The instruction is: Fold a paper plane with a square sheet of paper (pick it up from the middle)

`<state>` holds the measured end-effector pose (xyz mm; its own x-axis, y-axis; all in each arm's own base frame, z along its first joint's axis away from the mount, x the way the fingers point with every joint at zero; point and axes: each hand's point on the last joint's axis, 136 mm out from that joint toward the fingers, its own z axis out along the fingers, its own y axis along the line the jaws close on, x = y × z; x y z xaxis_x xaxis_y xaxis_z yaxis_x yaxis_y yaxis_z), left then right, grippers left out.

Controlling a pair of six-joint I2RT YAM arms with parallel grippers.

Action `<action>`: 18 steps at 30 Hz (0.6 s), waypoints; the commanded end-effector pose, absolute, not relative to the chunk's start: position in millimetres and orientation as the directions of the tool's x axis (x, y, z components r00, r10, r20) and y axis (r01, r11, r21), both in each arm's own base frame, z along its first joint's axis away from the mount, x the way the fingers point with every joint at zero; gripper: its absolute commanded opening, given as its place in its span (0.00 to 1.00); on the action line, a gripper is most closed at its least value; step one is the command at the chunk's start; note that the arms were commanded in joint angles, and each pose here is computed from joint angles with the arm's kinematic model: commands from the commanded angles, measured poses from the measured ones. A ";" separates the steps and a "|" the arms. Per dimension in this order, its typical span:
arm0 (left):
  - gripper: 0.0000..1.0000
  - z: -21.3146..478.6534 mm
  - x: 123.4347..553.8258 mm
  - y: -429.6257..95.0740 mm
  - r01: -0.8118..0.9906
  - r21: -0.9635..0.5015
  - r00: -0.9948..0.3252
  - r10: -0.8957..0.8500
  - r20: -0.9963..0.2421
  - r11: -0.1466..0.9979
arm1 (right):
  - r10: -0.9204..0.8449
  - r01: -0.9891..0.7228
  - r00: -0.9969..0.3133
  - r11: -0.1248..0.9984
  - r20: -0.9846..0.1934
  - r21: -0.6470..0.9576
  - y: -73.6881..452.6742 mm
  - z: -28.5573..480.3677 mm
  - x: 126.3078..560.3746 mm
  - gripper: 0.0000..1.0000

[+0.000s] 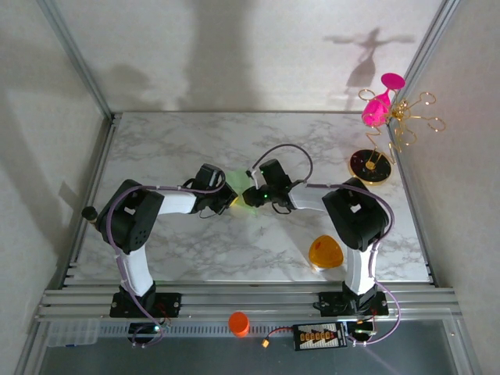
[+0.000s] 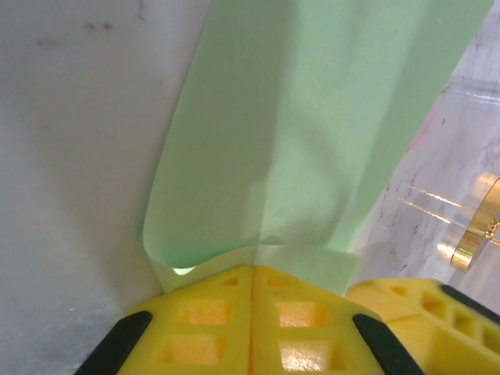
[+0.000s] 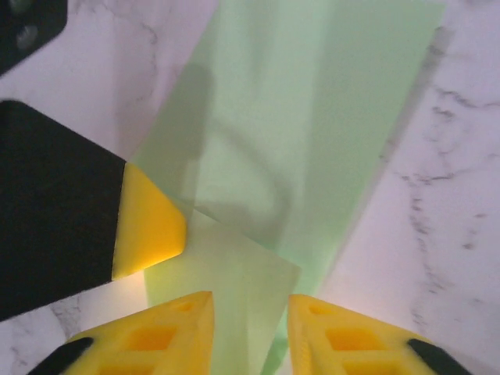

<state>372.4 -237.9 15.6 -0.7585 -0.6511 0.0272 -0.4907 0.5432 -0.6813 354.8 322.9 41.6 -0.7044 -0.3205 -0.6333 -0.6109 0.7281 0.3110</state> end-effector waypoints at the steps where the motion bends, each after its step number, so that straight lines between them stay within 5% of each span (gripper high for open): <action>1: 0.06 -20.4 352.4 -220.2 -0.567 -0.554 -0.745 -0.666 0.029 0.610 | -0.221 -0.547 -0.750 0.737 -0.623 0.397 317.8 76.5 362.1 0.34; 6: 0.05 -22.7 352.7 -220.9 -0.571 -0.550 -0.745 -0.666 0.036 0.609 | -0.227 -0.555 -0.777 0.688 -0.587 0.468 321.4 84.3 345.8 0.33; 18: 0.06 -23.8 352.0 -223.1 -0.545 -0.527 -0.777 -0.629 0.026 0.652 | -0.346 -0.572 -0.819 0.559 -0.458 0.600 344.5 54.9 309.0 0.10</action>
